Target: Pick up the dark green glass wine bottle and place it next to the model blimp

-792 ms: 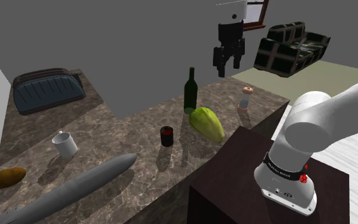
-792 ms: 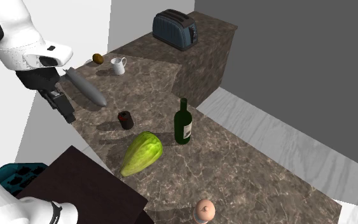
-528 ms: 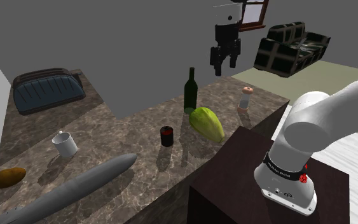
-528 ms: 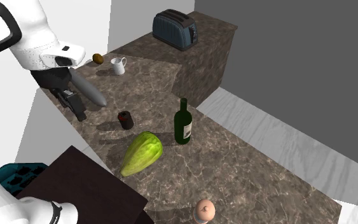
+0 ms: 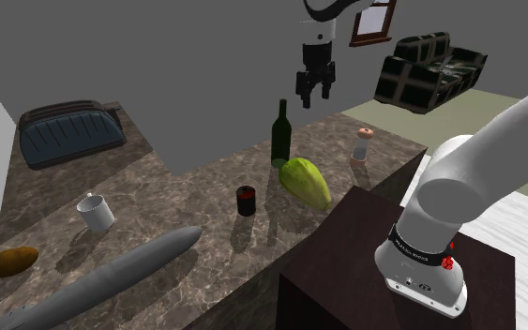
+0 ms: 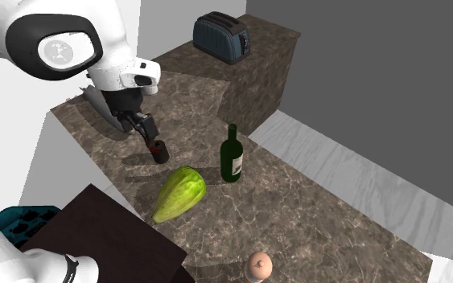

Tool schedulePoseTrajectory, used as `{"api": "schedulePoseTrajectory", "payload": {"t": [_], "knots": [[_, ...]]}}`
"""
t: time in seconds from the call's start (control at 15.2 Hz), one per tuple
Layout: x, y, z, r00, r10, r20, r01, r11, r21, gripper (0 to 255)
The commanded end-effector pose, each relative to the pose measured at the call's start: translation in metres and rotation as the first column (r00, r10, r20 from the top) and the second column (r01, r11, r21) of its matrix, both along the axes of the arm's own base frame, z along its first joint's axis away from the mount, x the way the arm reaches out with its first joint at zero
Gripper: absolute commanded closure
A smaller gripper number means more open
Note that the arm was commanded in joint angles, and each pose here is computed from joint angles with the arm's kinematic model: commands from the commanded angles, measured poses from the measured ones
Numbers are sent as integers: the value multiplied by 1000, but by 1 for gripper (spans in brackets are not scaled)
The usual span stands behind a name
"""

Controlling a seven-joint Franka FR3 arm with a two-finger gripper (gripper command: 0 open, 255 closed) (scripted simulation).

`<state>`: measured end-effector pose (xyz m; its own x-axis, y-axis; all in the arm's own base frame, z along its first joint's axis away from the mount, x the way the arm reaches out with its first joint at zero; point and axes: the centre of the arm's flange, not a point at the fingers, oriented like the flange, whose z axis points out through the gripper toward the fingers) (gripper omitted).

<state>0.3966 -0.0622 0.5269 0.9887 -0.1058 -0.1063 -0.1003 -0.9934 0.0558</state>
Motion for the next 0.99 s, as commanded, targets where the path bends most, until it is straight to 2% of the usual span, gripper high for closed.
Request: {"api": "schedulePoseTrajectory", "payload": {"t": [0.0,0.92], "knots": [[23,-15,-8,1000,5,6,-5,1000,4,0],[166,-116,-58,998,38,47,-39,999,36,0]]}}
